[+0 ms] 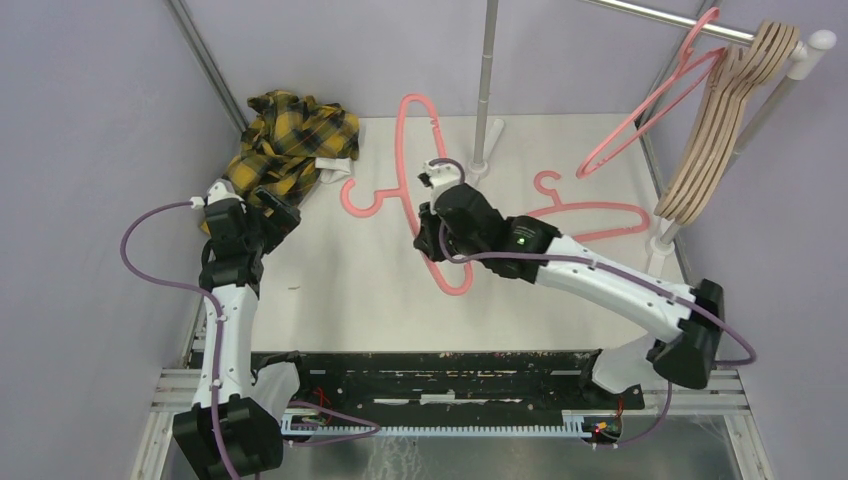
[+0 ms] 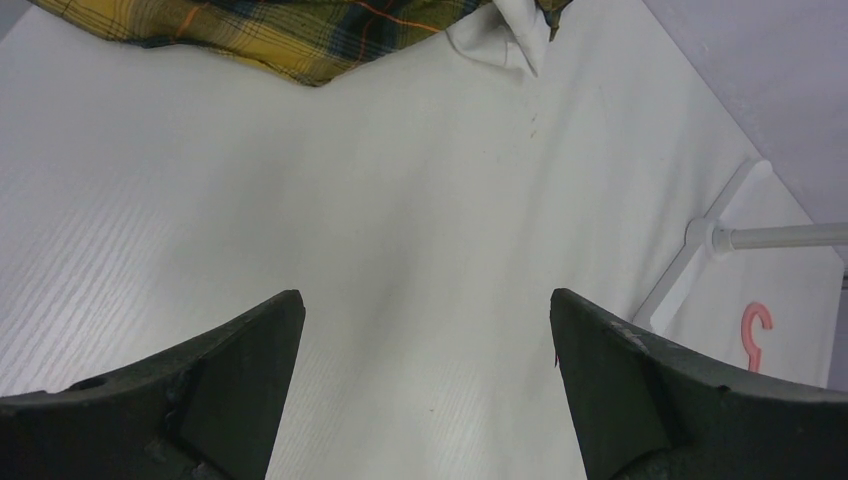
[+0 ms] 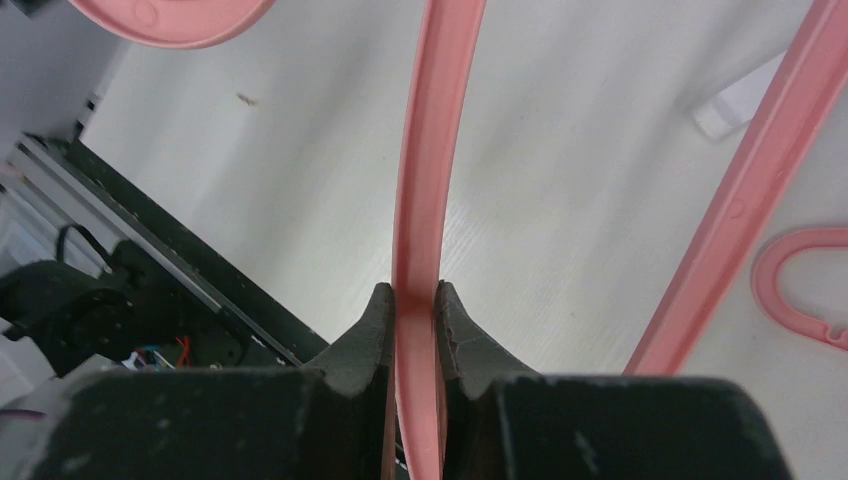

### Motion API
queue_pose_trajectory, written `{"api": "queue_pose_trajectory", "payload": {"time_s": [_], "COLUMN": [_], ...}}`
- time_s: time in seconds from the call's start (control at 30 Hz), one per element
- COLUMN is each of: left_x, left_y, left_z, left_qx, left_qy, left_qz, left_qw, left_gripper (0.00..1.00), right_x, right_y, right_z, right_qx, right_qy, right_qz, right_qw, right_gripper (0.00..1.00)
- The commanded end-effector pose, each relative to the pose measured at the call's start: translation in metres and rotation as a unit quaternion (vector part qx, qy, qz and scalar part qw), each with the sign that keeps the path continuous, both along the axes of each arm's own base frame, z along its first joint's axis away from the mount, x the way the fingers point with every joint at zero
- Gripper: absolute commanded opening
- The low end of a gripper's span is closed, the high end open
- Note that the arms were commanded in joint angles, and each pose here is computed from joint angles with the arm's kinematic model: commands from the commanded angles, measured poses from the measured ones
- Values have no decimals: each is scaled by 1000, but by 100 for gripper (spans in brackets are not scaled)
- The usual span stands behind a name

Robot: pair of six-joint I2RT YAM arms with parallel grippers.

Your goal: Organize the hangers

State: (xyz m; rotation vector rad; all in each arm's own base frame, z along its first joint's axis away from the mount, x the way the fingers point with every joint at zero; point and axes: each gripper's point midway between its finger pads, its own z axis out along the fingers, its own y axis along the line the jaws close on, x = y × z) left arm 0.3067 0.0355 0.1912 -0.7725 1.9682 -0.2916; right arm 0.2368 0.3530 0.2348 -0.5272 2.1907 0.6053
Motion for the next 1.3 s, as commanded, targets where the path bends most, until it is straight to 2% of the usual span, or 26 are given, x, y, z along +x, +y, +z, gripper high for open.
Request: {"api": "queue_pose_trajectory", "payload": {"time_s": [0.0,0.23,0.47,0.57,1.03,1.27], "left_x": [6,8,9,11,20,21], "left_y": [-8,-21,-26,-29,-36,-37], "left_z": [22,16,16,17,12,8], "left_qx": [-17,-41,-36,-38,-36,-37], "left_qy": [-42,-39,-35,-39,-35,-31], "left_qz": [-16,-48,-74,-84,-115,-116], "left_qw": [999,997,996,995,992,992], "left_gripper": [99,99,99,99,99,99], "right_x": [6,5,21,37,120,157], "right_y": [-30,-79,-111,-112,-130,-154], "right_z": [57,134,188,207,224,231], "right_qx": [88,241,289,307,393,460], "right_qy": [-50,-112,-185,-190,-163,-147], "right_qz": [-88,-187,-258,-273,-333,-353], "right_qw": [991,946,903,892,842,801], "right_gripper": [1,1,1,1,1,1]}}
